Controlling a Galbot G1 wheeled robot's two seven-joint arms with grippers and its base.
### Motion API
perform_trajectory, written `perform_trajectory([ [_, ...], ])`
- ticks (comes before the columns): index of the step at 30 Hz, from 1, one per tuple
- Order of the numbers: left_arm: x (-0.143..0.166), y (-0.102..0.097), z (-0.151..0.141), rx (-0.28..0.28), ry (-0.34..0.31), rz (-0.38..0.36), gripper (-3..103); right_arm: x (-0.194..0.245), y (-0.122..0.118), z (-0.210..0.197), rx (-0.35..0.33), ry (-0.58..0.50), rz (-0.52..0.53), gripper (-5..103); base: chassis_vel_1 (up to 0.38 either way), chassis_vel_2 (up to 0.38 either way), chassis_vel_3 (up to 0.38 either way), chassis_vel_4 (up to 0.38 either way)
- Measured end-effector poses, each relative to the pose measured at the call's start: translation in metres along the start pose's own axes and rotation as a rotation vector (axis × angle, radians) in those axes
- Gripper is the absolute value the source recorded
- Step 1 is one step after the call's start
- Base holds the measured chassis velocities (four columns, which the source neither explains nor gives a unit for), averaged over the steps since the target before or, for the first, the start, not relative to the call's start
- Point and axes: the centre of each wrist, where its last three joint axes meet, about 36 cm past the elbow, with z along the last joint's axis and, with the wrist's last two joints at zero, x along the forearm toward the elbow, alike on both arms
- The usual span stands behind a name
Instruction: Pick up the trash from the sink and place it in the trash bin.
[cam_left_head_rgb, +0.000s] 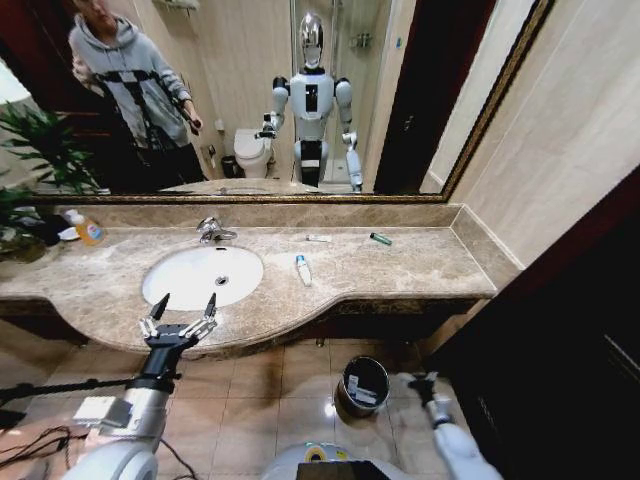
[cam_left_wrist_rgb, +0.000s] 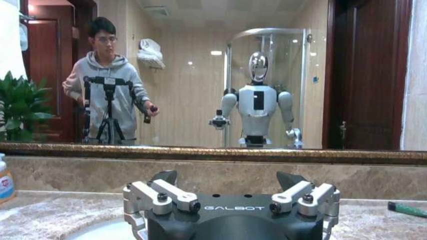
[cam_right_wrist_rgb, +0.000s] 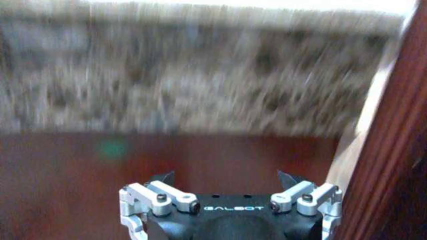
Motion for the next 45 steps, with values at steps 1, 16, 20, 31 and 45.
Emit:
perform_trajectory([
  [1, 0.000, 0.000, 0.000, 0.000, 0.000, 0.000, 100, 0.000, 0.000, 0.000, 0.000, 0.000, 0.000, 100, 0.000, 0.000, 0.000, 0.000],
  [16, 0.000, 0.000, 0.000, 0.000, 0.000, 0.000, 100, 0.012, 0.078, -0.212, 0.057, -0.472, -0.169, 100, 0.000, 0.000, 0.000, 0.000],
  [20, 0.000, 0.000, 0.000, 0.000, 0.000, 0.000, 100, 0.001, 0.111, -0.230, 0.048, -0.435, -0.341, 100, 0.000, 0.000, 0.000, 0.000],
  [31, 0.000, 0.000, 0.000, 0.000, 0.000, 0.000, 100, -0.040, 0.188, -0.235, 0.066, -0.407, -0.630, 100, 0.000, 0.000, 0.000, 0.000],
  [45, 0.000, 0.000, 0.000, 0.000, 0.000, 0.000, 100, -0.113, 0.297, -0.242, 0.173, -0.346, -0.741, 100, 0.000, 0.000, 0.000, 0.000],
])
